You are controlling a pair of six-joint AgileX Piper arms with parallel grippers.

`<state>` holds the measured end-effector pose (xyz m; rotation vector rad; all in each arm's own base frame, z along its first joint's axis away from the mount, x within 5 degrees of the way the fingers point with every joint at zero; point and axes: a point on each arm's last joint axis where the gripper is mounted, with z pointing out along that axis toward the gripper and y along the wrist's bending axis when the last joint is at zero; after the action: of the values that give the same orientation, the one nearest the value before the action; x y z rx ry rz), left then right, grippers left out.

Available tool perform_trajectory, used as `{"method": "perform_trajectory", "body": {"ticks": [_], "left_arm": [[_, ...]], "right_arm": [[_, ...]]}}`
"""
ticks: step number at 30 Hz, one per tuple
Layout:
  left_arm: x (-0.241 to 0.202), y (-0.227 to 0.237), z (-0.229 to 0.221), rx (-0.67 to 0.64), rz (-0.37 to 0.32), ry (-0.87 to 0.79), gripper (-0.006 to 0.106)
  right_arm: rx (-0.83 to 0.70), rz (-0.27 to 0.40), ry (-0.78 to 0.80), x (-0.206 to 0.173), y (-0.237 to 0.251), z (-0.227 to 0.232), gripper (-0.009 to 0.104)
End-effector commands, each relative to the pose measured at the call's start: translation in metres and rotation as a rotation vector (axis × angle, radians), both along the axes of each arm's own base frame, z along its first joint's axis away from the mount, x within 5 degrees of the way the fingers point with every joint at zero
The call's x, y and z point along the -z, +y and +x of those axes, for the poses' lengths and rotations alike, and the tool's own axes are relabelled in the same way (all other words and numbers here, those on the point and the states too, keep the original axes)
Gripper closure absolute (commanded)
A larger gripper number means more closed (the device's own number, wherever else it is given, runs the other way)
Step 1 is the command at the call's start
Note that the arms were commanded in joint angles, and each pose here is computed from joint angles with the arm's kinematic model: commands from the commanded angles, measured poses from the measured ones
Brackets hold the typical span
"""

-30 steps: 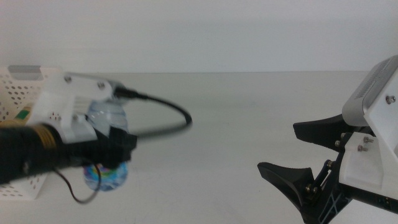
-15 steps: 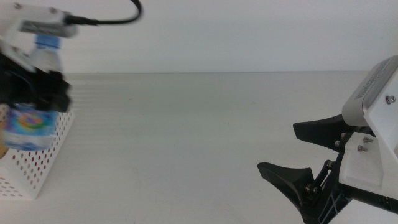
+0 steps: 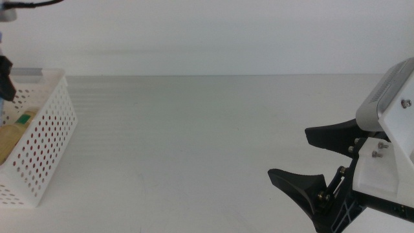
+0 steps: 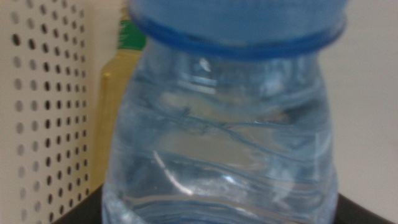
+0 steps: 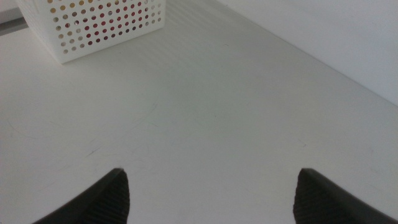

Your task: Use arms to grab the bottles and put them into the dustbin to the left of the table.

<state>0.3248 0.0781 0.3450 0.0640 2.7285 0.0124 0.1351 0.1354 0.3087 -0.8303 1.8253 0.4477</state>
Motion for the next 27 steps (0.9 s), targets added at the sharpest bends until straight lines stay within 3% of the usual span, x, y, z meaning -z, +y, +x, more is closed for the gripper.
{"method": "perform_trajectory", "body": {"ticks": [1,18,22,27], "left_arm": [[-0.021,0.008,0.003,-0.012,0.009,-0.089,0.104],[0.059,0.039,0.038,-0.035,-0.061,0.179,0.102],[0.060,0.039,0.038,0.010,-0.049,0.180,0.090],[0.060,0.039,0.038,0.015,-0.045,0.181,0.056]], "right_arm": [[-0.014,0.059,-0.086,-0.017,0.002,0.001,0.017],[-0.014,0.059,-0.086,-0.017,0.002,0.001,0.017],[-0.014,0.059,-0.086,-0.017,0.002,0.001,0.017],[-0.014,0.059,-0.086,-0.017,0.002,0.001,0.017]]}}
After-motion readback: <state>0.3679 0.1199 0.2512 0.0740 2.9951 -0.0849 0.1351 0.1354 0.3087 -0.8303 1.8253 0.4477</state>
